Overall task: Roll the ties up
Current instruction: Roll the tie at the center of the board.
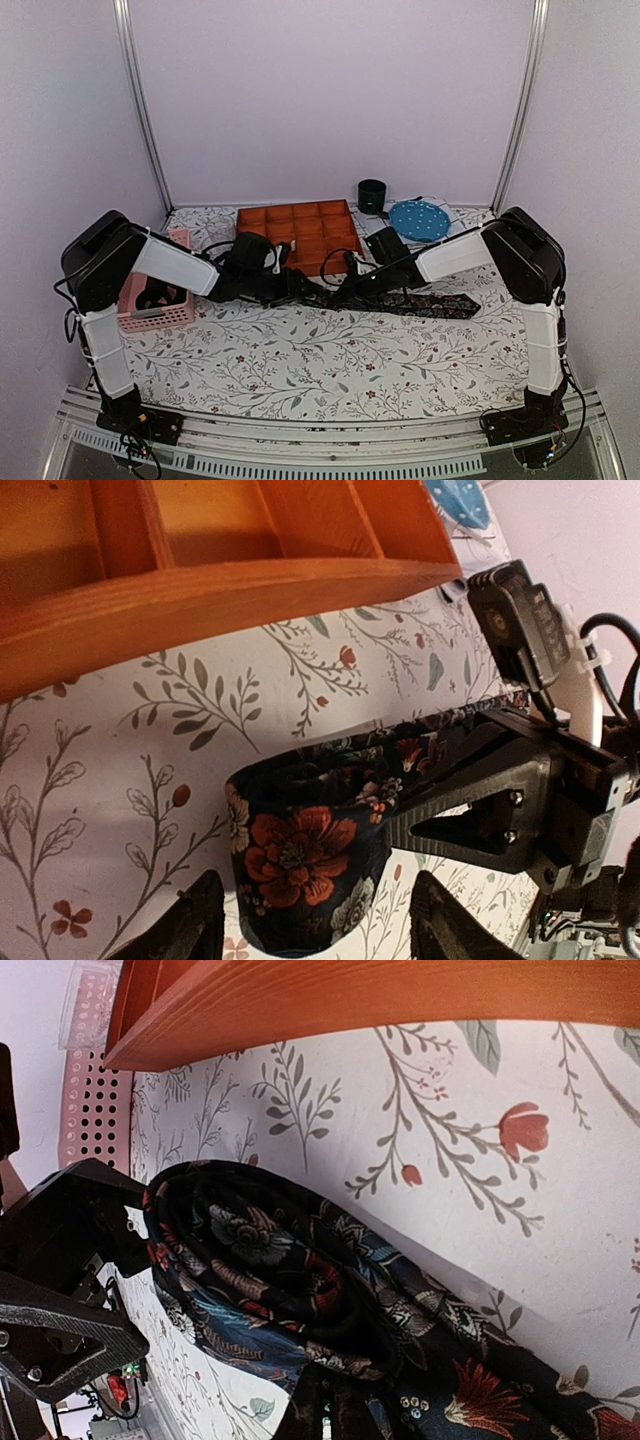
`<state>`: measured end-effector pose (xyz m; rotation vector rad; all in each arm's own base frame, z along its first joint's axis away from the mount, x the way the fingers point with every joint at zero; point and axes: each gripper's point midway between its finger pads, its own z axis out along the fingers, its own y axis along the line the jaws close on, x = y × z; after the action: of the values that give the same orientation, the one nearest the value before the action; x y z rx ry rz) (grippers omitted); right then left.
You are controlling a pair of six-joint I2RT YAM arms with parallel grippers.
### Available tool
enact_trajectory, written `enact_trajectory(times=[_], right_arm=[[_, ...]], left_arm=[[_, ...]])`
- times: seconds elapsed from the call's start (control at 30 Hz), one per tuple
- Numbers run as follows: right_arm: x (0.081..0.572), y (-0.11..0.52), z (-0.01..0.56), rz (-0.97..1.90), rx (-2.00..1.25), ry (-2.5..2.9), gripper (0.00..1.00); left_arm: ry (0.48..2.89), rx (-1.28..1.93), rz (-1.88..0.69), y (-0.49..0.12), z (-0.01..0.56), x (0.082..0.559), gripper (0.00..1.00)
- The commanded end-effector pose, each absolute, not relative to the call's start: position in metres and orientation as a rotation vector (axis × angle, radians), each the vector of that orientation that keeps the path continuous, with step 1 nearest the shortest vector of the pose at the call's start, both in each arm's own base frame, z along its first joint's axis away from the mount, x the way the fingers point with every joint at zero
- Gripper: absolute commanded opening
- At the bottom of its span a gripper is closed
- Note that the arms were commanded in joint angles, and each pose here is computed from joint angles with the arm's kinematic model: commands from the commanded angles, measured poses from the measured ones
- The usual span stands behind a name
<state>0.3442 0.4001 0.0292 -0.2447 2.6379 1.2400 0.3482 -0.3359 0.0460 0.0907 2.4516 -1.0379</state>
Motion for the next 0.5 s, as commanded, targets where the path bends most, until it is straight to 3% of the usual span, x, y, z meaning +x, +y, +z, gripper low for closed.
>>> enact_trajectory(times=[0.0, 0.2, 0.47], right_arm=[[0.336, 0.384, -0.021, 1.177, -0.178, 2.759, 0.05], [0.337, 0.384, -0.021, 1.185, -0.176, 2.756, 0.04], [0.337, 0.384, -0.021, 1.196, -0.180, 2.754, 0.04]], left_arm=[[2.399, 0.108, -1.081, -0.344, 0.055, 0.361, 0.61], [2.393, 0.102, -1.085, -0.345, 0.052, 0.365, 0.56], [2.409, 0.104, -1.108, -0.348, 0.036, 0.364, 0.39]])
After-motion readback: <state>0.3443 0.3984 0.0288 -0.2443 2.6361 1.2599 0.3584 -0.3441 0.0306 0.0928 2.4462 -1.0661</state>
